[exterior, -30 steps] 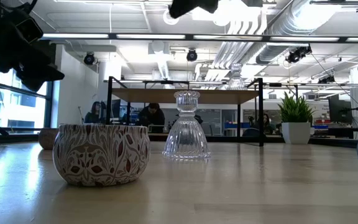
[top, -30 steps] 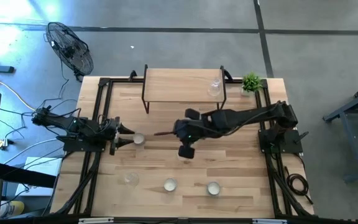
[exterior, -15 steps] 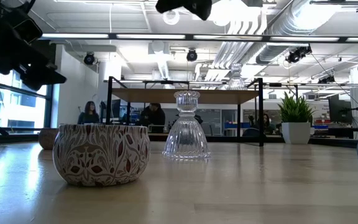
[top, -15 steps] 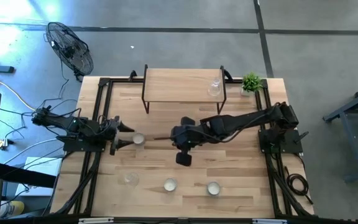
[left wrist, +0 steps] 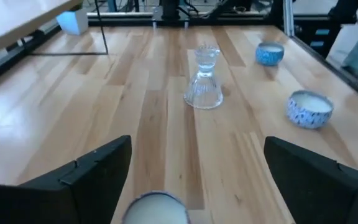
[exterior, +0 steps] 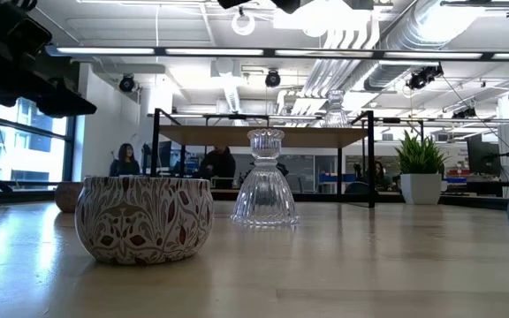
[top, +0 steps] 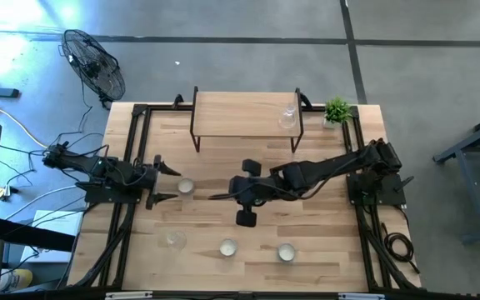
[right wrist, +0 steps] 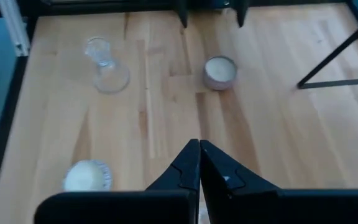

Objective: Pick & Place candle stick holders
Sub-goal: Put the purple patterned scented candle on the shelf

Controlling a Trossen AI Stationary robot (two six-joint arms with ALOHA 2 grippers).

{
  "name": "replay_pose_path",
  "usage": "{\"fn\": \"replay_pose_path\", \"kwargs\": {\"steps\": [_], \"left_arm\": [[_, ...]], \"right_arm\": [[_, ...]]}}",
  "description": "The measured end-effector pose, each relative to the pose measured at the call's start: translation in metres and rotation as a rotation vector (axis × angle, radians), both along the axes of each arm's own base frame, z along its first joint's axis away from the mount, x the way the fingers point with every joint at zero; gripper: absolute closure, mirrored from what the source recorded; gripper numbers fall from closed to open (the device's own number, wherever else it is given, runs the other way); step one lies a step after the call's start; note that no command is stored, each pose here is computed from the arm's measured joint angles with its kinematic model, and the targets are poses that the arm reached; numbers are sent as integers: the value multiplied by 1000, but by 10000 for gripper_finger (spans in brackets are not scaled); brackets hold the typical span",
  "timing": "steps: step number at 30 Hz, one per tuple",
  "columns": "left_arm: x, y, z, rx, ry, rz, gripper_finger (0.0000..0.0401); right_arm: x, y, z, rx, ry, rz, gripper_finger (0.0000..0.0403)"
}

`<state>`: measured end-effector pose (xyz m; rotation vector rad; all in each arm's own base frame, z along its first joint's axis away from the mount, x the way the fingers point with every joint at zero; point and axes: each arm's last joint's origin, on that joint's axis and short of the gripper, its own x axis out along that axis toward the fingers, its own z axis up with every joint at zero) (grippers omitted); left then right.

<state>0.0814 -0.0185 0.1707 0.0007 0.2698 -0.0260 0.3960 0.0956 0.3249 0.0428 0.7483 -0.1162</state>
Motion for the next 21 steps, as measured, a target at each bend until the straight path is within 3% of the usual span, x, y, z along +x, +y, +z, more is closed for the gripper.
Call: {"fn": "replay_pose_path", "kwargs": {"steps": [10, 15, 21], "left_arm": [[6, 3, -5, -5, 55, 178, 43], [11, 1, -12, -35, 136, 198, 43], [18, -2, -24, 49, 284, 195, 43]], "right_arm": [[0, 1, 0, -4, -1, -2, 402], [-1, 4, 0, -5, 5, 7, 400], [-3, 10, -1, -7, 9, 22, 400]]}}
